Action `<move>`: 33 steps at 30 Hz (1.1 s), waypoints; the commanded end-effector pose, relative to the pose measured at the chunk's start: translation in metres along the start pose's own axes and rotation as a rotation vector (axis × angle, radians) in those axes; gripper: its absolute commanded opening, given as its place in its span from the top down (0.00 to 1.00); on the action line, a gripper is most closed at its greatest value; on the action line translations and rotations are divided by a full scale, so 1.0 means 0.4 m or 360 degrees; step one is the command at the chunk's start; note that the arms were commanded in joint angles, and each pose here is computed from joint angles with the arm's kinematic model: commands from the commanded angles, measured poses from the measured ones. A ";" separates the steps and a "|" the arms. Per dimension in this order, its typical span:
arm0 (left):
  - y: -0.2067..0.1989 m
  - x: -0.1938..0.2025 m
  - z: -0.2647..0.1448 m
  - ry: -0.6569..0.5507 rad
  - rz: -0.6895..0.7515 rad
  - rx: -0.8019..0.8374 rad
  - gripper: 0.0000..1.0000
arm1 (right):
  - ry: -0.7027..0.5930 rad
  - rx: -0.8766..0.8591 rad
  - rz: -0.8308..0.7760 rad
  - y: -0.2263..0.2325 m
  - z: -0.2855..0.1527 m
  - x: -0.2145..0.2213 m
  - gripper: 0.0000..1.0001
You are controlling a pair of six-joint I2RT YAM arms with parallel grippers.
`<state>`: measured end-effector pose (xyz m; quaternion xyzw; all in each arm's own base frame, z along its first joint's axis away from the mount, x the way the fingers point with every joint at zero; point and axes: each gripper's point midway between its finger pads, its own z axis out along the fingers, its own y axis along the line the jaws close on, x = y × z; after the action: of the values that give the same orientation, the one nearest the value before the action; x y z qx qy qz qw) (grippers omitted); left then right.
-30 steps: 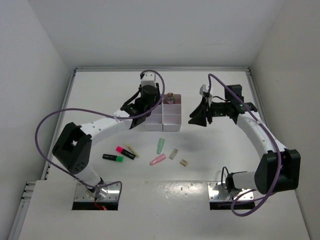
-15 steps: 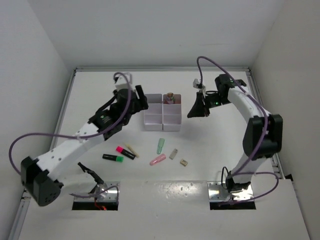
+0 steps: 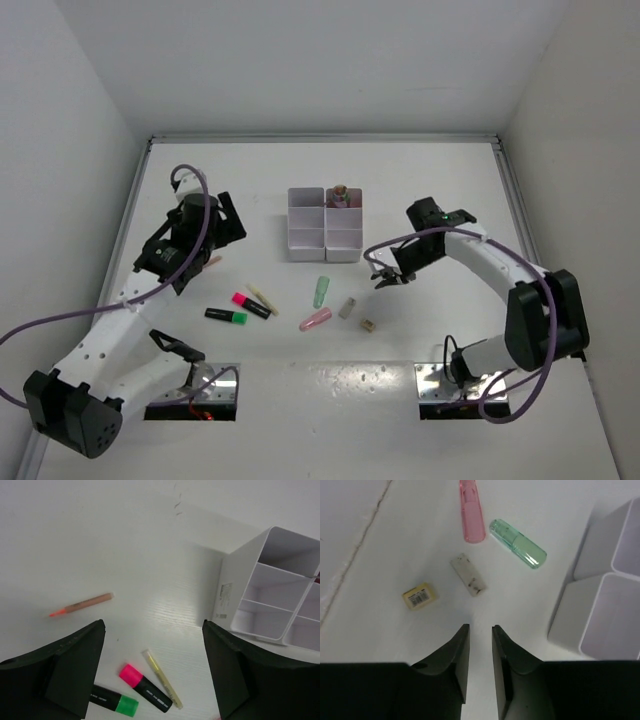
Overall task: Sort the stationery into containers
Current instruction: Pick up the stationery from the center of the board.
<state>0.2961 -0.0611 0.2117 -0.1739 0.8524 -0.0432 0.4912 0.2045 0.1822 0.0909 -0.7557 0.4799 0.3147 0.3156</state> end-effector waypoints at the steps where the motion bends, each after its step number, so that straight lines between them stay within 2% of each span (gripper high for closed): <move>1: 0.014 -0.011 0.011 -0.0020 0.0085 0.0022 0.18 | 0.0042 -0.0043 -0.0279 -0.060 0.052 -0.011 0.77; 2: 0.025 -0.016 0.014 -0.0026 0.0087 0.0002 0.33 | 0.0074 -0.0056 -0.0293 -0.064 0.064 -0.005 0.77; 5: 0.052 -0.018 0.012 -0.0051 0.0096 -0.0047 0.71 | 0.0146 -0.0122 -0.0326 -0.033 0.132 0.028 0.77; 6: 0.043 -0.044 -0.001 -0.0119 0.0066 -0.0012 0.71 | 0.0169 -0.0123 -0.0371 -0.044 0.148 0.033 0.77; 8: 0.043 -0.045 -0.004 -0.0138 0.0058 -0.0003 0.71 | 0.0244 -0.0197 -0.0386 -0.030 0.174 0.044 0.75; 9: 0.048 -0.055 -0.010 -0.0160 0.0043 -0.0006 0.55 | 0.0273 -0.0218 -0.0400 -0.028 0.184 0.052 0.74; 10: 0.052 -0.061 -0.015 -0.0178 0.0037 -0.0013 0.45 | 0.0329 -0.0236 -0.0416 -0.034 0.194 0.068 0.70; 12: 0.055 -0.056 -0.017 -0.0178 0.0037 -0.0013 0.33 | 0.0369 -0.0262 -0.0474 -0.032 0.212 0.066 0.65; 13: 0.055 -0.056 -0.017 -0.0178 0.0037 -0.0013 0.33 | 0.0388 -0.0275 -0.0485 -0.034 0.226 0.077 0.60; 18: 0.062 -0.064 -0.033 -0.0217 0.0022 -0.0009 0.31 | 0.0510 -0.0358 -0.0515 -0.032 0.255 0.108 0.53; 24: 0.055 -0.071 -0.038 -0.0235 0.0012 0.0017 0.31 | 0.0568 -0.0408 -0.0536 -0.021 0.278 0.131 0.53; 29: 0.055 -0.071 -0.038 -0.0235 0.0012 0.0017 0.31 | 0.0605 -0.0521 -0.0452 0.004 0.280 0.143 0.80; 32: 0.055 -0.071 -0.038 -0.0235 0.0012 0.0017 0.31 | 0.0605 -0.0610 -0.0379 0.025 0.272 0.138 0.84; 33: 0.055 -0.071 -0.038 -0.0235 0.0012 0.0017 0.31 | 0.0602 -0.0668 -0.0331 0.052 0.263 0.138 0.88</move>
<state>0.2876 -0.0354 0.2263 -0.1657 0.8280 -0.0290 0.5349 0.2051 0.2458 -0.0106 -0.8966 0.3629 0.2052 0.1494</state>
